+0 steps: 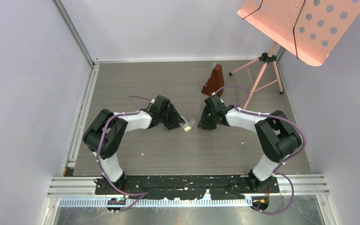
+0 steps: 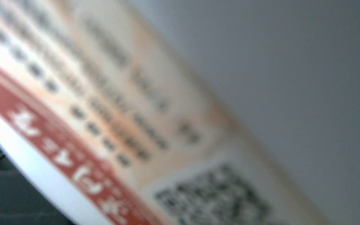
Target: Sort the pills into containers
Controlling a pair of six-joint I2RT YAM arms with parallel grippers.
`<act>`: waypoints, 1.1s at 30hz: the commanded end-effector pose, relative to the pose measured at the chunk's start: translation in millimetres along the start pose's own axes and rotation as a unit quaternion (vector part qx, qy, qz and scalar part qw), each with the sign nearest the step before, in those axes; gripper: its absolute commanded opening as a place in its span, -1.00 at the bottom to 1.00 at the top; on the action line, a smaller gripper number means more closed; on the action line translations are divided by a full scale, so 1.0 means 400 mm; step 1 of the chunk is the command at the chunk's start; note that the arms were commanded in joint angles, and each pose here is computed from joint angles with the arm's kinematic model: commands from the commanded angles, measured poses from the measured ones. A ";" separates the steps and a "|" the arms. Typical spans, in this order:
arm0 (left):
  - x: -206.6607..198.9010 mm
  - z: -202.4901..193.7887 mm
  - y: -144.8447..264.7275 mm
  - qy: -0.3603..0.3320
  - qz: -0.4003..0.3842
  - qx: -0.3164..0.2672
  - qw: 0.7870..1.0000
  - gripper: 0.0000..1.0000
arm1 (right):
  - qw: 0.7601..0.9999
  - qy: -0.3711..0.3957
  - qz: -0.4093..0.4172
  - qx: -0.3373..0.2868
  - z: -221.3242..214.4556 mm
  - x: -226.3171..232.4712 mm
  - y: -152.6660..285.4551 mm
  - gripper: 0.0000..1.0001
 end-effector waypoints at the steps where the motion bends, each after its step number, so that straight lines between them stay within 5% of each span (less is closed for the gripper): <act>1: 0.061 -0.017 -0.020 -0.017 0.056 0.005 0.998 -0.19 | 1.000 0.006 0.002 0.010 -0.002 -0.014 0.009 -0.32; 18: 0.106 -0.041 -0.024 -0.039 0.096 0.039 0.994 -0.38 | 0.991 -0.057 0.125 0.005 0.025 0.048 0.044 -0.27; 33: 0.107 -0.044 -0.026 -0.038 0.094 0.046 0.994 -0.50 | 0.979 -0.039 0.202 0.005 0.028 0.089 0.067 -0.21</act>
Point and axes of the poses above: each gripper's point midway between its finger pads, its own y axis back along the fingers, its own x axis along the line the jaws close on, z = x × y, the point moved 7 cm from there along y, back along the fingers, and after that the axes turned 3 degrees about -y, right-handed, at the moved point
